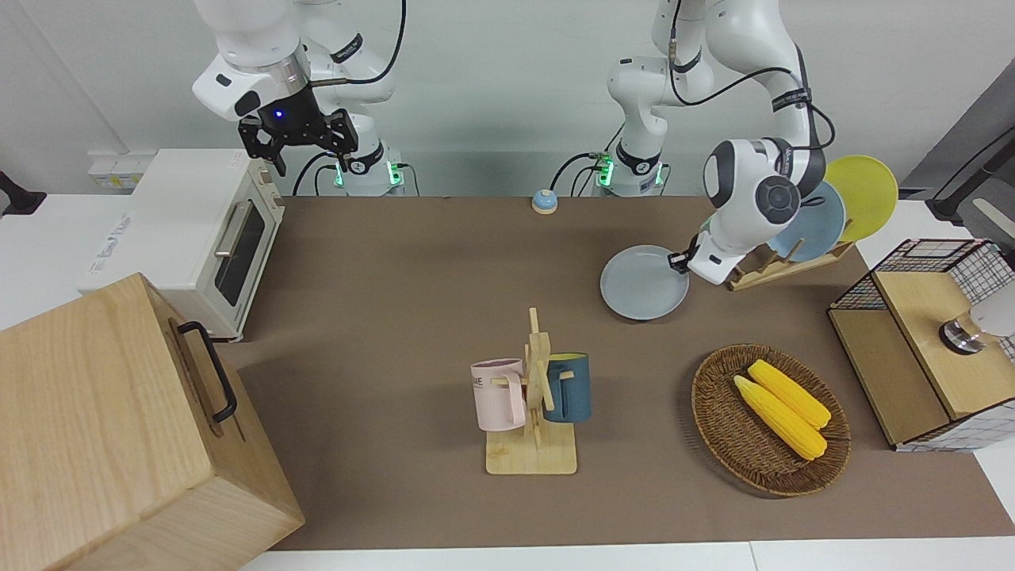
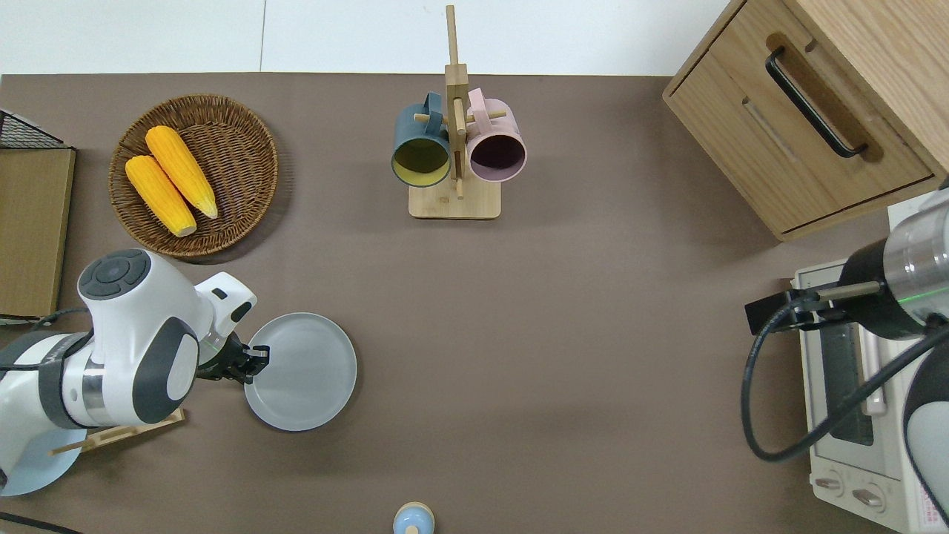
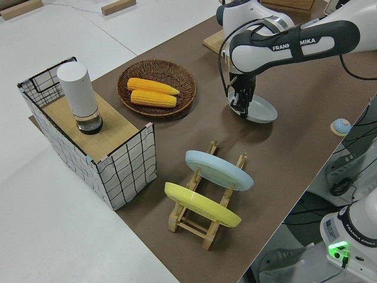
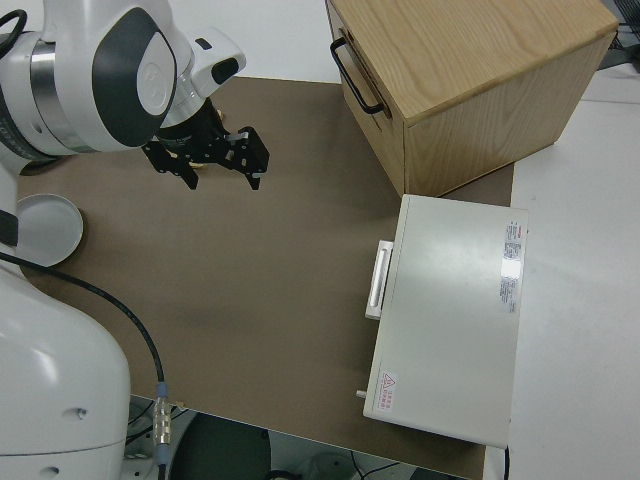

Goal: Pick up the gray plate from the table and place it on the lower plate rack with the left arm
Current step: 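Lift the gray plate and carry it toward the wooden plate rack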

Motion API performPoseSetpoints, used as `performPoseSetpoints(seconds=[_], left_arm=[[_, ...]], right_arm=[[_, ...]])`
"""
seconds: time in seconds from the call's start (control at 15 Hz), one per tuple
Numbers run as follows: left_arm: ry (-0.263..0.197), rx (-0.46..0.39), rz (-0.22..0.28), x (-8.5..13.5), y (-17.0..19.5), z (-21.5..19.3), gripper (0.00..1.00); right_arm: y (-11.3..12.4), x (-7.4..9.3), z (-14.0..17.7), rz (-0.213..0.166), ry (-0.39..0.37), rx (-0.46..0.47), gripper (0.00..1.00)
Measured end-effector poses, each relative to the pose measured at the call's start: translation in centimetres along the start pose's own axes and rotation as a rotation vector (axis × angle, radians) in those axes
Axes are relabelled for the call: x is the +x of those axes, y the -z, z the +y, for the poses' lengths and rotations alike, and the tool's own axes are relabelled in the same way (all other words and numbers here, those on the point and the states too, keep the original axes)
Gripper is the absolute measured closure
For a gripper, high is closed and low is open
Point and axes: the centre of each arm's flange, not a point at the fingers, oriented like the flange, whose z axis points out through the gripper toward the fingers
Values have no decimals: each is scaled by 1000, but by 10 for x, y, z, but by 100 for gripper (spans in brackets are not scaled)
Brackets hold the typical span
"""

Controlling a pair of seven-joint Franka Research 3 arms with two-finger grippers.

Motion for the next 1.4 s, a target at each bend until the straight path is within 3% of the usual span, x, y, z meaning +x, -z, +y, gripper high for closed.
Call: performPoseSetpoints(seconds=[0.27, 0.47, 1.07, 1.4], left_arm=[[38, 3, 1, 1, 38, -10, 97], [72, 75, 8, -2, 63, -17, 97], [126, 518, -81, -27, 98, -60, 97], [164, 686, -88, -31, 110, -76, 97]], right_arm=[[0, 0, 0, 0, 0, 0, 1], [0, 0, 0, 0, 0, 0, 1], [0, 0, 0, 0, 0, 0, 1], [0, 0, 0, 0, 0, 0, 1]])
